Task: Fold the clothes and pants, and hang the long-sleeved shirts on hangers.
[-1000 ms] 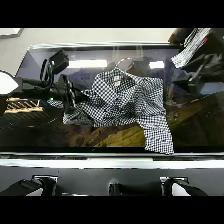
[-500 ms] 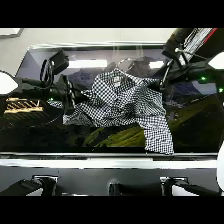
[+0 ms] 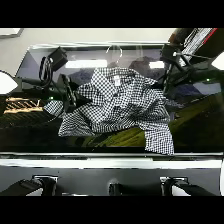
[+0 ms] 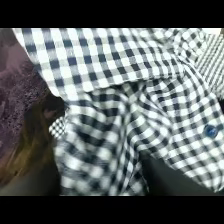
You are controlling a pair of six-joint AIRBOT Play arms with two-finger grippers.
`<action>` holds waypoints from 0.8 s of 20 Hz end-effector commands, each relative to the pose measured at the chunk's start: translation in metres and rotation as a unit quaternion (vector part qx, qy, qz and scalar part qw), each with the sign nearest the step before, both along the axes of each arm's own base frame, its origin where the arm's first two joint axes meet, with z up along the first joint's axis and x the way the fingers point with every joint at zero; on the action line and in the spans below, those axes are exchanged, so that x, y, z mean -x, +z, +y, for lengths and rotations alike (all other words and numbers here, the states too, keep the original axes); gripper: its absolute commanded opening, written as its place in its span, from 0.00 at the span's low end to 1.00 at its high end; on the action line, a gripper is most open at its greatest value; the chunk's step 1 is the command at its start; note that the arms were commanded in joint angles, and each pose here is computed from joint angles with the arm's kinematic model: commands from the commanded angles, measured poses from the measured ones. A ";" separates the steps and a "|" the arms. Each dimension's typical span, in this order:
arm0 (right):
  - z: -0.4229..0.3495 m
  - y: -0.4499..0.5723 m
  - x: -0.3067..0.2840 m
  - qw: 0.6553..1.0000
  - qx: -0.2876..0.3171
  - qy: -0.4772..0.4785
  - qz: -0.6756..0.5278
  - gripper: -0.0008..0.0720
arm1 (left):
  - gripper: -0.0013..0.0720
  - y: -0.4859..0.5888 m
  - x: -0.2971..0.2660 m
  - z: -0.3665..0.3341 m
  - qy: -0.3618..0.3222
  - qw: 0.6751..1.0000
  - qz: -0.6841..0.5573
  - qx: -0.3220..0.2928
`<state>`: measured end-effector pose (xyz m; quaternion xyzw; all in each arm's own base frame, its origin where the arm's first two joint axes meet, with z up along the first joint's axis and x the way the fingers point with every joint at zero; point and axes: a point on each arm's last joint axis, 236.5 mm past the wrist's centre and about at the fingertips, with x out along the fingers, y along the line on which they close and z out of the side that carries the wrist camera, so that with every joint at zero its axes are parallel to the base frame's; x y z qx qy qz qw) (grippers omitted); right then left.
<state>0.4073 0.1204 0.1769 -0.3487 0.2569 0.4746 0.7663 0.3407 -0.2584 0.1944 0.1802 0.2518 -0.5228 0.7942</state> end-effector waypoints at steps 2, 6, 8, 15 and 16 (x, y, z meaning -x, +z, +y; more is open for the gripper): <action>-0.026 0.033 0.029 0.997 0.057 -0.036 -0.036 0.04 | 0.76 0.015 -0.030 0.012 0.098 0.994 0.021 0.051; -0.060 0.075 0.058 0.985 0.106 -0.105 -0.092 0.04 | 0.77 0.056 -0.079 0.059 0.250 0.957 0.012 0.149; -0.080 0.098 0.075 0.973 0.129 -0.150 -0.123 0.04 | 0.77 0.077 -0.100 0.098 0.327 0.923 0.011 0.203; -0.168 0.198 0.126 0.860 0.043 -0.445 -0.245 0.04 | 0.77 0.098 -0.108 0.150 0.410 0.870 0.038 0.270; -0.184 0.205 0.135 0.833 0.021 -0.494 -0.249 0.04 | 0.77 0.095 -0.106 0.146 0.405 0.873 0.043 0.267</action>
